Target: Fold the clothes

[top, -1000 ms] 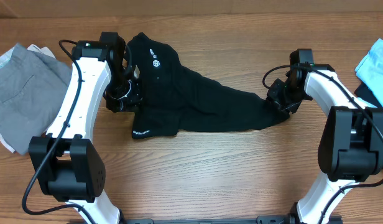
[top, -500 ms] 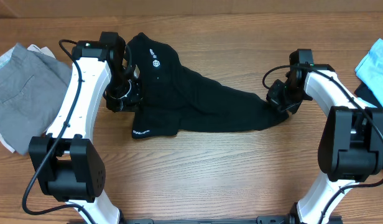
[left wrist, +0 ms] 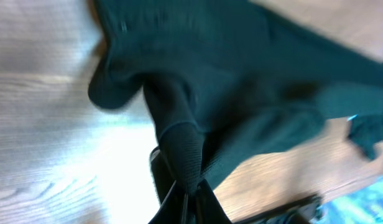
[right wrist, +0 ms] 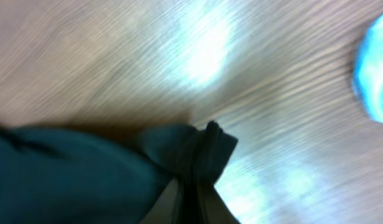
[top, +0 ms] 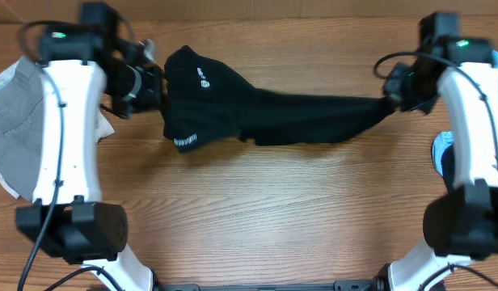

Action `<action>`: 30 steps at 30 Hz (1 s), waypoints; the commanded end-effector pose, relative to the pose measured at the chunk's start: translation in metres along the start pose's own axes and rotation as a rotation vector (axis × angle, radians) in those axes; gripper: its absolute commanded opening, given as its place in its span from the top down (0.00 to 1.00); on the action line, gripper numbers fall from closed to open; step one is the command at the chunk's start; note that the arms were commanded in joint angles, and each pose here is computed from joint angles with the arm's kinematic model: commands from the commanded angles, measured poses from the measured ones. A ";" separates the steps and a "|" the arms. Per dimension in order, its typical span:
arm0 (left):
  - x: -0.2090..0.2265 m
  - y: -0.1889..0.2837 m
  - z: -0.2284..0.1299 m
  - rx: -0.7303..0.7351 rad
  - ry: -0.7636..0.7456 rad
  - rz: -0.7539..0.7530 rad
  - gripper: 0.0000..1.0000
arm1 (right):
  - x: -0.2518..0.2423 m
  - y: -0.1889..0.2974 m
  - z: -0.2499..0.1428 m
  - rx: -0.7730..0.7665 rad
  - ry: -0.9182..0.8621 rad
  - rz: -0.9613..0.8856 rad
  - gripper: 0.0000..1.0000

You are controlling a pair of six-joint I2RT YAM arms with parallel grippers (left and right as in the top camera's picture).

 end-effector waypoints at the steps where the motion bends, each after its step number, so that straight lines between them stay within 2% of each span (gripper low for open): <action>1: -0.001 0.054 0.004 -0.189 -0.014 -0.201 0.96 | -0.011 0.077 0.007 -0.206 0.007 0.043 0.91; 7: -0.005 0.097 0.003 -0.351 -0.080 -0.434 0.96 | -0.031 0.149 0.001 -0.355 -0.035 0.136 0.91; 11: -0.025 0.124 -0.005 -0.450 -0.225 -0.587 0.96 | -0.042 0.186 -0.014 -0.434 -0.006 0.182 0.91; 13: -0.034 0.135 -0.012 -0.488 -0.289 -0.614 0.96 | -0.045 0.201 -0.022 -0.472 0.014 0.202 0.91; 23: -0.090 0.200 -0.087 -0.708 -0.549 -0.454 0.96 | -0.062 0.266 -0.058 -0.677 0.025 0.329 0.89; 26: -0.091 0.206 -0.098 -0.744 -0.532 -0.316 0.96 | -0.063 0.275 -0.062 -0.720 0.027 0.356 0.87; 30: -0.085 0.201 -0.092 -0.721 -0.462 -0.254 0.96 | -0.058 0.266 -0.053 -0.691 0.056 0.340 0.87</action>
Point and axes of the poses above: each gripper's point midway between its finger pads, its own y axis back along the fingers, its own x axis along the line the jaws close on, z = x × y, the point moved 10 cm from there along y, back along the fingers, and after that the axes turned 10 degrees about -y, right-handed, at the moved point
